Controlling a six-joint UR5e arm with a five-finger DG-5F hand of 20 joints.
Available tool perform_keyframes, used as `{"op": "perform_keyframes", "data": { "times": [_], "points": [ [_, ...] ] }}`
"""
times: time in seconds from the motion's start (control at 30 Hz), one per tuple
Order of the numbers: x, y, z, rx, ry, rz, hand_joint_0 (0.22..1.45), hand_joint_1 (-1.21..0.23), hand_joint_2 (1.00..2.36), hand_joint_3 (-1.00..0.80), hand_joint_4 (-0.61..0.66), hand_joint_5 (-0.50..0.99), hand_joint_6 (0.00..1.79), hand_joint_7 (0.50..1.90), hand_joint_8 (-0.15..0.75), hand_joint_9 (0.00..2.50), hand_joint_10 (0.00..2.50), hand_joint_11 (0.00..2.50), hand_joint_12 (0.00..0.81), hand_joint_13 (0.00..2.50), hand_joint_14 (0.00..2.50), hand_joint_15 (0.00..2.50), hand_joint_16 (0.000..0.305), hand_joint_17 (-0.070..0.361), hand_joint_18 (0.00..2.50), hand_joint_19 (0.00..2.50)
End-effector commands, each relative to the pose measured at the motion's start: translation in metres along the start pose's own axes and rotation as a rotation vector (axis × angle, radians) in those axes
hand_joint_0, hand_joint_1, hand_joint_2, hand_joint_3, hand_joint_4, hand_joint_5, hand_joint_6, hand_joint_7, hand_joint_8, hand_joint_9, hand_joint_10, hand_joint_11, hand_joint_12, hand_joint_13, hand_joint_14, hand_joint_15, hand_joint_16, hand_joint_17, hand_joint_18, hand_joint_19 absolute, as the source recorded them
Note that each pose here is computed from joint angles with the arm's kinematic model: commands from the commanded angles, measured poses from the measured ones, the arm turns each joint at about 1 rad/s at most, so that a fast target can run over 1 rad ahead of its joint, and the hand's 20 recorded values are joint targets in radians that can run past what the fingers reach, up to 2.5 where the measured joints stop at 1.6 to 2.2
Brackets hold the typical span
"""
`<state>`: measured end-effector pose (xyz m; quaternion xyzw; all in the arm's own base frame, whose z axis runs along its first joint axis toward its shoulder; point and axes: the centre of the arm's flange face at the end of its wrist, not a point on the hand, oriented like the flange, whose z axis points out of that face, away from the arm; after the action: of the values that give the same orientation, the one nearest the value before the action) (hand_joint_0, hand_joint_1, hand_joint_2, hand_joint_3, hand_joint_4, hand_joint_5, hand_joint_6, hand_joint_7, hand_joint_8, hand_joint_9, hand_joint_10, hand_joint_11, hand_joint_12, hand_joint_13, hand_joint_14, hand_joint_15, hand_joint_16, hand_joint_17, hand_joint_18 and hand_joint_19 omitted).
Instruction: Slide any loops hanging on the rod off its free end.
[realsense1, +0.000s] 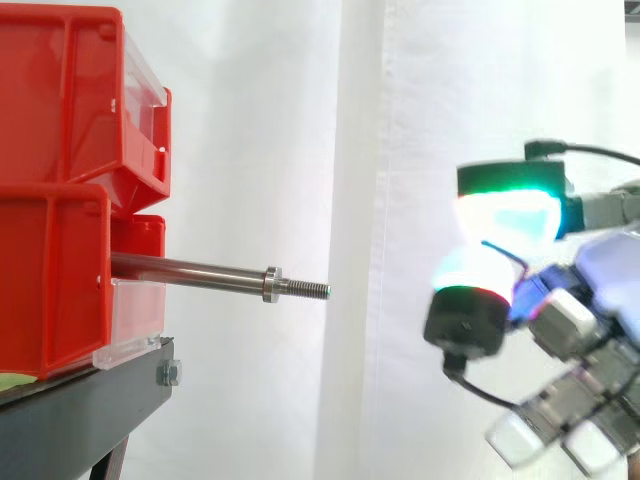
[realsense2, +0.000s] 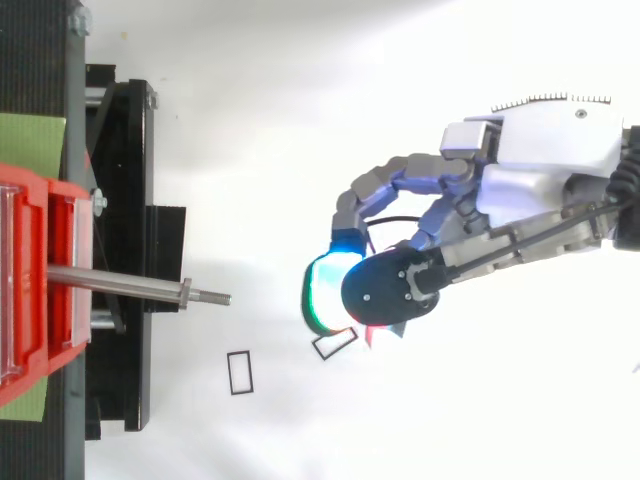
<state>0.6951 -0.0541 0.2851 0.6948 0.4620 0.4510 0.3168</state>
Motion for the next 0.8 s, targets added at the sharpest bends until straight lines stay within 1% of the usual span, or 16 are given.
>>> {"op": "perform_keyframes", "data": {
  "times": [0.0,0.03,0.1,0.13,0.2,0.33,0.77],
  "points": [
    [0.0037,0.0054,0.0060,-0.056,0.026,0.009,0.61,-0.80,1.00,-0.11,-0.21,-0.06,0.84,1.01,0.273,1.15,0.01,0.44,0.373,0.66,0.00,0.14,0.054,0.122,0.73,0.25],
    [0.0048,0.0072,0.0078,-0.074,0.035,0.012,0.61,-0.80,1.00,-0.11,-0.21,-0.06,0.84,1.01,0.270,1.15,0.01,0.44,0.373,0.66,0.00,0.14,0.054,0.122,0.73,0.25],
    [0.0055,0.0083,0.0089,-0.085,0.040,0.014,0.61,-0.80,1.00,-0.11,-0.21,-0.06,0.84,1.01,0.270,1.16,0.01,0.44,0.375,0.66,0.00,0.14,0.054,0.122,0.72,0.25],
    [0.0055,0.0102,0.0103,-0.101,0.046,0.017,0.61,-0.80,1.00,-0.11,-0.21,-0.06,0.84,1.01,0.269,1.16,0.02,0.43,0.373,0.66,0.00,0.14,0.054,0.122,0.72,0.25],
    [0.0071,0.0109,0.0113,-0.110,0.051,0.018,0.61,-0.80,1.00,-0.11,-0.22,-0.06,0.84,1.02,0.268,1.16,0.02,0.44,0.373,0.66,0.00,0.14,0.054,0.122,0.72,0.25],
    [0.0077,0.0117,0.0121,-0.118,0.055,0.019,0.61,-0.80,1.00,-0.11,-0.22,-0.06,0.84,1.02,0.267,1.16,0.01,0.43,0.374,0.66,0.01,0.13,0.054,0.122,0.72,0.25],
    [0.0077,0.0117,0.0121,-0.118,0.055,0.019,0.61,-0.80,1.00,-0.11,-0.21,-0.06,0.84,1.01,0.269,1.16,0.01,0.43,0.373,0.66,0.00,0.13,0.054,0.122,0.72,0.24]
  ]
}}
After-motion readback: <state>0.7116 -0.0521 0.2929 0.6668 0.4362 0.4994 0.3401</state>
